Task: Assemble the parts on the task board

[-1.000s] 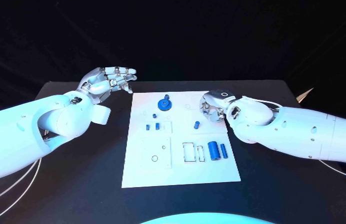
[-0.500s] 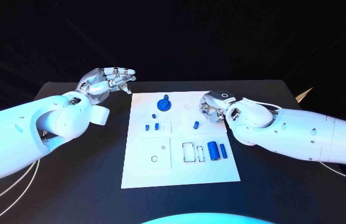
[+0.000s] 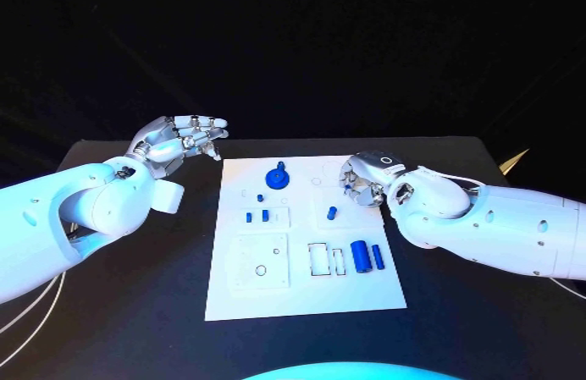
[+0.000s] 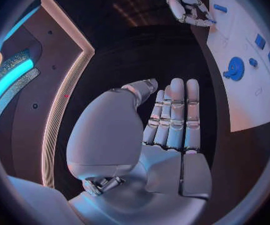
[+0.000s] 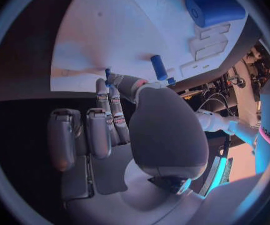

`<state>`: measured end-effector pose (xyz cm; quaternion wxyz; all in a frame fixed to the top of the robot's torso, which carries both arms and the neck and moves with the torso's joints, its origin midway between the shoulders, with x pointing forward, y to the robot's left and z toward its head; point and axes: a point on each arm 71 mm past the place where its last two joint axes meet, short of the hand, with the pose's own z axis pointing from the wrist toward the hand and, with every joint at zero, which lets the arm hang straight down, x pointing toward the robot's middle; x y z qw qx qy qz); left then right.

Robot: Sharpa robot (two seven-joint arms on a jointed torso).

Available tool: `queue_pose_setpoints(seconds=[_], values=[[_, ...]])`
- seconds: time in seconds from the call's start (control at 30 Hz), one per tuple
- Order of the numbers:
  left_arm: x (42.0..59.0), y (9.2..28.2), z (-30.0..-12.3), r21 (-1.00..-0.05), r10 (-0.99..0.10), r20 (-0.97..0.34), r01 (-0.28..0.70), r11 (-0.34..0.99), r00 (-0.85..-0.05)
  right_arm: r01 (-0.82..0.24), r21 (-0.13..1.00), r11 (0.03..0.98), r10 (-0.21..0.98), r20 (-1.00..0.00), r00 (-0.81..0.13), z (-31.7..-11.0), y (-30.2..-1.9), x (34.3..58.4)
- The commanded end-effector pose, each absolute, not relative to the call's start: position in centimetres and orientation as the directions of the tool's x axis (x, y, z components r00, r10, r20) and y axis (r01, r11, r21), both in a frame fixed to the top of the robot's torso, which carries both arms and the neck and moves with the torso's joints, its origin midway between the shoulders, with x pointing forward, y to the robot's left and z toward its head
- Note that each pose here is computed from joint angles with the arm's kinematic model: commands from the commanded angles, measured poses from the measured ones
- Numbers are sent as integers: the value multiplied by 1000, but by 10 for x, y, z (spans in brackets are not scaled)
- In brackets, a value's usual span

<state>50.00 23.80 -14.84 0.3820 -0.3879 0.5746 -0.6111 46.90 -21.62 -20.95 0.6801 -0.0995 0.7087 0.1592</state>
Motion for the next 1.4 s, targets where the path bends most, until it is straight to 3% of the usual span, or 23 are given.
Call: queue_pose_setpoints(seconds=[0.03,0.4,0.7,1.1,1.4], values=[[500,237,-147,-998,-912,32,29,-48,-408,-360,92,928,88,-996,-28,-206,-217,468],[500,238,-148,-998,-914,33,28,-48,-405,-408,158,899,172,-985,-2,-188,-209,451],[500,236,-148,-998,-912,37,28,-53,-409,-519,259,814,298,-954,-8,-175,-176,426],[504,232,-150,-998,-913,44,22,-58,-406,-602,308,736,322,-942,-88,-187,-133,408],[511,218,-153,-998,-909,49,17,-61,-413,-627,311,714,290,-947,-140,-206,-111,400]])
